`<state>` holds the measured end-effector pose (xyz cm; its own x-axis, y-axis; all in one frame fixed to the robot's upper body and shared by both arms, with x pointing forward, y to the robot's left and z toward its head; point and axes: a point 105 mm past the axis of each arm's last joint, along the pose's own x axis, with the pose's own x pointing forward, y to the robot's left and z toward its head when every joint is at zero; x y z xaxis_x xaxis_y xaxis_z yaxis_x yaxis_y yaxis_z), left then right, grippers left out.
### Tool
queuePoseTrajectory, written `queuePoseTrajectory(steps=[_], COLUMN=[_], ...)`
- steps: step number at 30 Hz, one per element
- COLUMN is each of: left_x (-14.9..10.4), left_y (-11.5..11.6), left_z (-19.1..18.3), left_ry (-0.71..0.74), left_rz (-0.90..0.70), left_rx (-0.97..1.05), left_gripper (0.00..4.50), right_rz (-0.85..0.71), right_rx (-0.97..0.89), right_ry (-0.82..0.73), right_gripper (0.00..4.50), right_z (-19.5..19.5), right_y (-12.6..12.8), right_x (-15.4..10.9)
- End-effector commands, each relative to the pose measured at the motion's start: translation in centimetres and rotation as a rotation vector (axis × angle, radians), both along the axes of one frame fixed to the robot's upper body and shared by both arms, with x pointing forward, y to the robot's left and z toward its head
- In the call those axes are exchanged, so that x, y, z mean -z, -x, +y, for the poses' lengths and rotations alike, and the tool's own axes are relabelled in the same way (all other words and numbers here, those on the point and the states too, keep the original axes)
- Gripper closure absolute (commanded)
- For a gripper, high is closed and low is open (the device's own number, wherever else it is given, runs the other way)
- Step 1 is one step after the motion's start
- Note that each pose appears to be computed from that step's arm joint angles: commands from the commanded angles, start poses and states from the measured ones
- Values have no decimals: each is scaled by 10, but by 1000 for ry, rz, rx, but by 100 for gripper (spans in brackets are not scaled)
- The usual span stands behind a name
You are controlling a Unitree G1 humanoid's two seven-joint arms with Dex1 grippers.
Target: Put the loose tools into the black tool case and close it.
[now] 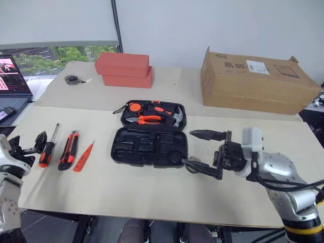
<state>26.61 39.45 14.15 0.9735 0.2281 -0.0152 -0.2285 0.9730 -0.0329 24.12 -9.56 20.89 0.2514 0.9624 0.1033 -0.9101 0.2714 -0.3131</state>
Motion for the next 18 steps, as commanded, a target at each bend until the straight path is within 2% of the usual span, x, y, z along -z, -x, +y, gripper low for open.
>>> queuePoseTrajectory(steps=[1, 15, 18], left_x=[17, 57, 57], left_y=[3, 1, 1], left_z=[7, 14, 19], left_ry=[-9, -19, -31], left_rz=[122, 333, 326], left_rx=[-29, -18, -31], left_gripper=[0, 0, 69], right_rz=[-27, -49, -45], right_rx=[-80, -125, -120], right_ry=[-21, 2, 1], right_gripper=[3, 3, 0], right_z=[11, 14, 12], right_y=[7, 11, 11], right_x=[-15, -16, -14])
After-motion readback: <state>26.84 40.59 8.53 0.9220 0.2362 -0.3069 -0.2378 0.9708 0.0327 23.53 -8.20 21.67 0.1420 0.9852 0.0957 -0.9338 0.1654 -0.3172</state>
